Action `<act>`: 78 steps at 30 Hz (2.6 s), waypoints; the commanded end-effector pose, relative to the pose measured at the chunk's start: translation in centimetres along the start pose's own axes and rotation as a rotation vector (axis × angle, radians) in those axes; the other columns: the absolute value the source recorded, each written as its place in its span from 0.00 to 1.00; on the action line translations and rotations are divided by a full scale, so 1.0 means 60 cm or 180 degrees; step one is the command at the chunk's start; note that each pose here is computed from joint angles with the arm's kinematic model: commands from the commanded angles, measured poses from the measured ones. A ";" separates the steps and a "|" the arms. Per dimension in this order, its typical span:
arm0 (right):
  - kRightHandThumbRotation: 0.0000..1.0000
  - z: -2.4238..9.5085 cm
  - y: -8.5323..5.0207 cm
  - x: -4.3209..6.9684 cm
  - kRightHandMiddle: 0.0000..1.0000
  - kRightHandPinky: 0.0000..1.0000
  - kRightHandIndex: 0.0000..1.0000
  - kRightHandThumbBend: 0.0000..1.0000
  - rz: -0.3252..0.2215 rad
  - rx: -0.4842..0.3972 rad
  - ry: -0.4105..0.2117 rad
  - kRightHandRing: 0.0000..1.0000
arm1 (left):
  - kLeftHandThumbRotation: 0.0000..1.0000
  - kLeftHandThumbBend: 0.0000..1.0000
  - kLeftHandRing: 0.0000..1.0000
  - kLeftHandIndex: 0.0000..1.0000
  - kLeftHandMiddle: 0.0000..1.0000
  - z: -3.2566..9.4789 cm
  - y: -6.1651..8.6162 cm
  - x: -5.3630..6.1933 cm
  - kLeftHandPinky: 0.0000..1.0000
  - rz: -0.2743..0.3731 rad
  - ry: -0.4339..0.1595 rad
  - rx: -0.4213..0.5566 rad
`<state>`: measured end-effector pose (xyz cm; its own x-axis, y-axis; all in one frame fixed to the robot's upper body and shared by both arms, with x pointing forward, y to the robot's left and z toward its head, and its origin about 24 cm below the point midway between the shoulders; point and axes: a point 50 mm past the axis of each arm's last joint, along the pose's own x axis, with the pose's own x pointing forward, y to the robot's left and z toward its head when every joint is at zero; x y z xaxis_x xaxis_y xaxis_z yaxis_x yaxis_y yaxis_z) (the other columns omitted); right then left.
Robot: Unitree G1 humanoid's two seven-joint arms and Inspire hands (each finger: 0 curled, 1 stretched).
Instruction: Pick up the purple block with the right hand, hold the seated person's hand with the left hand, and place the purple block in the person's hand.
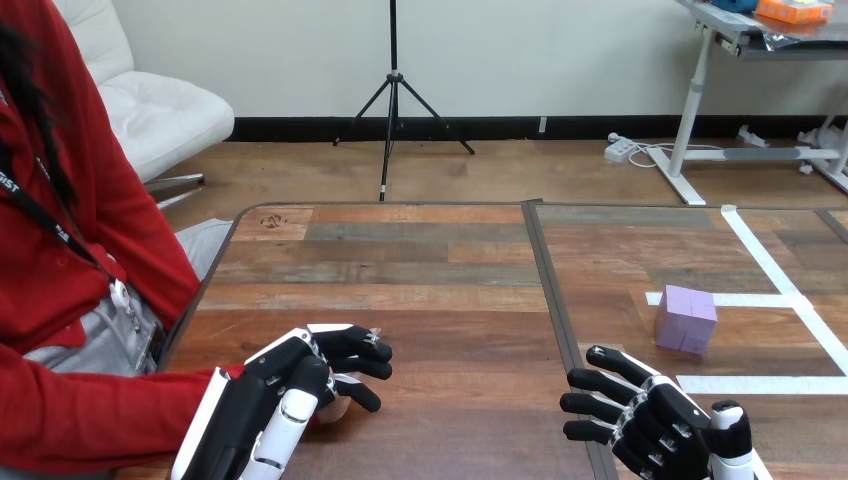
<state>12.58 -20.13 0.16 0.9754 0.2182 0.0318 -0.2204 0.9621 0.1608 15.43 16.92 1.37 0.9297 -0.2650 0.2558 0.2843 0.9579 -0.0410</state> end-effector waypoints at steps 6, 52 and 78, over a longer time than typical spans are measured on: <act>1.00 0.031 -0.002 0.027 0.77 0.68 0.80 0.91 0.0170 -0.0127 -0.0283 0.74 | 0.79 0.49 0.63 0.62 0.64 0.015 -0.003 0.031 0.49 -0.0023 -0.0284 -0.0007; 0.98 0.092 -0.068 0.119 0.82 0.76 0.81 0.92 0.0167 -0.1632 -0.0566 0.82 | 0.77 0.45 0.60 0.60 0.63 0.007 -0.002 0.041 0.47 -0.0074 -0.0298 -0.0048; 0.85 0.192 -0.132 0.237 0.90 0.84 0.86 0.83 0.0061 -0.2998 -0.0537 0.90 | 0.77 0.43 0.59 0.58 0.62 0.006 -0.001 0.052 0.46 -0.0096 -0.0333 -0.0063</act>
<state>23.85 -25.98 5.71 0.9587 0.2819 0.0375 -0.2054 0.7777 -0.5941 15.42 16.87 0.72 0.9318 -0.2824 0.2279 0.3002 0.9527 -0.0469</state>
